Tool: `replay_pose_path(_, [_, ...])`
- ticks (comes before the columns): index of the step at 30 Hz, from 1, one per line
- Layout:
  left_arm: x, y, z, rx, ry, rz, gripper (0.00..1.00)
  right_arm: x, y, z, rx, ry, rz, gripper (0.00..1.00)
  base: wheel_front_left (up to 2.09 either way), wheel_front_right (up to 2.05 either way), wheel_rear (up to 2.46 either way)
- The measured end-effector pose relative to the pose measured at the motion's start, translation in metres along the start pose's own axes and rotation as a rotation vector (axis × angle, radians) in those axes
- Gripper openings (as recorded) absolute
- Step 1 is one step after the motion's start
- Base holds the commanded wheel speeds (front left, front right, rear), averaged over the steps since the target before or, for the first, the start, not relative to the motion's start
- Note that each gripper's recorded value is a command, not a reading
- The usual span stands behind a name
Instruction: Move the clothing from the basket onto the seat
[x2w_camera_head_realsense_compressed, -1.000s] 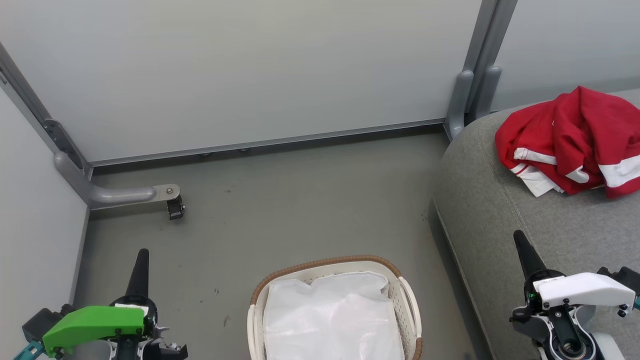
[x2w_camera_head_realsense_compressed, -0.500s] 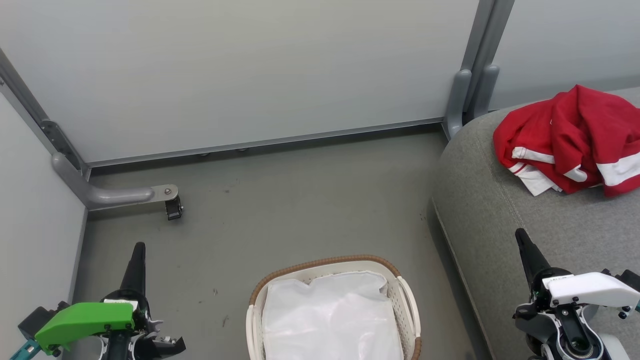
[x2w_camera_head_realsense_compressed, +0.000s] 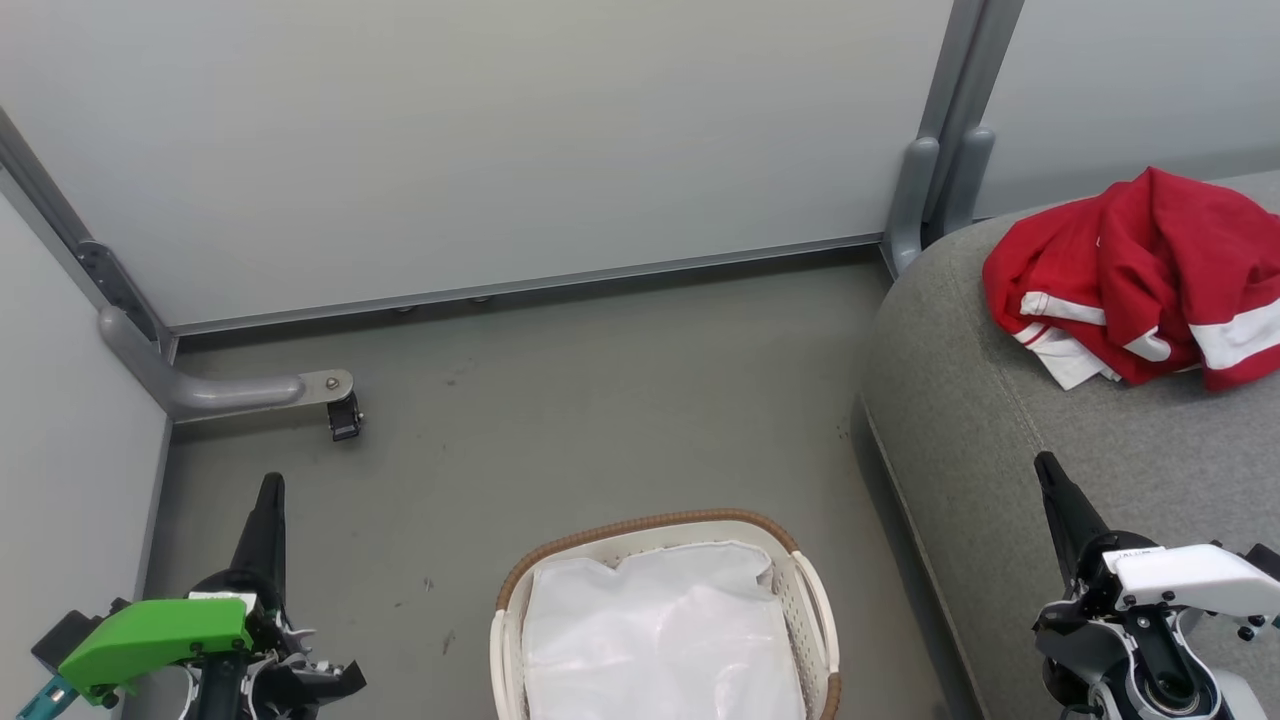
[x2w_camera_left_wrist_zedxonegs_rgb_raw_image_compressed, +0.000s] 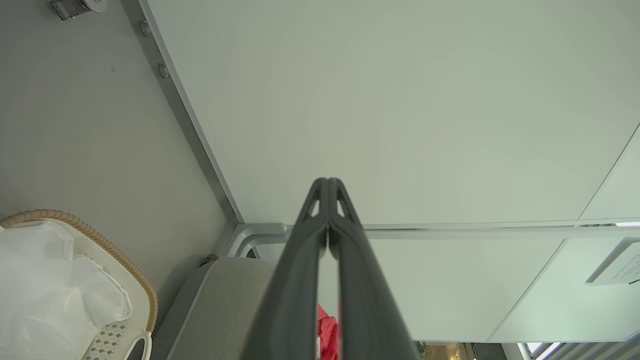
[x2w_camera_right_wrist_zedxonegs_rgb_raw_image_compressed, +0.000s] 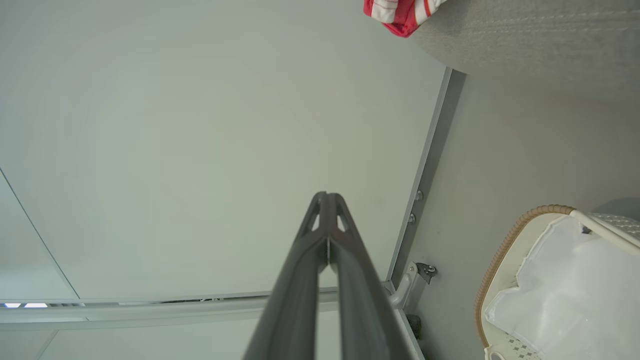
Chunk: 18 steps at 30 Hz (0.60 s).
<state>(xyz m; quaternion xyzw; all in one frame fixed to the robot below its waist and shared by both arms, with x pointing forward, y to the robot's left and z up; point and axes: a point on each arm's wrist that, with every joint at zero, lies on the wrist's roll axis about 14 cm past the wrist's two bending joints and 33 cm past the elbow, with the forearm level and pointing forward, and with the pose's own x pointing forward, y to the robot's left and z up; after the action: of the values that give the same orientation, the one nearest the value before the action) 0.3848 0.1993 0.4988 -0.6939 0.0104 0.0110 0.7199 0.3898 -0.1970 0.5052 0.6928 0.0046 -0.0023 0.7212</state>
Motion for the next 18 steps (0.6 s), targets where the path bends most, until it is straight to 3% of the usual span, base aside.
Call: replay_pose_path(18, [0.0026,-0.0050,0.0009,-0.040,0.000,-0.018,0.00,-0.0004,0.0015,0.0020,0.045,-0.002,0.008,0.00,0.00,0.00,0.00])
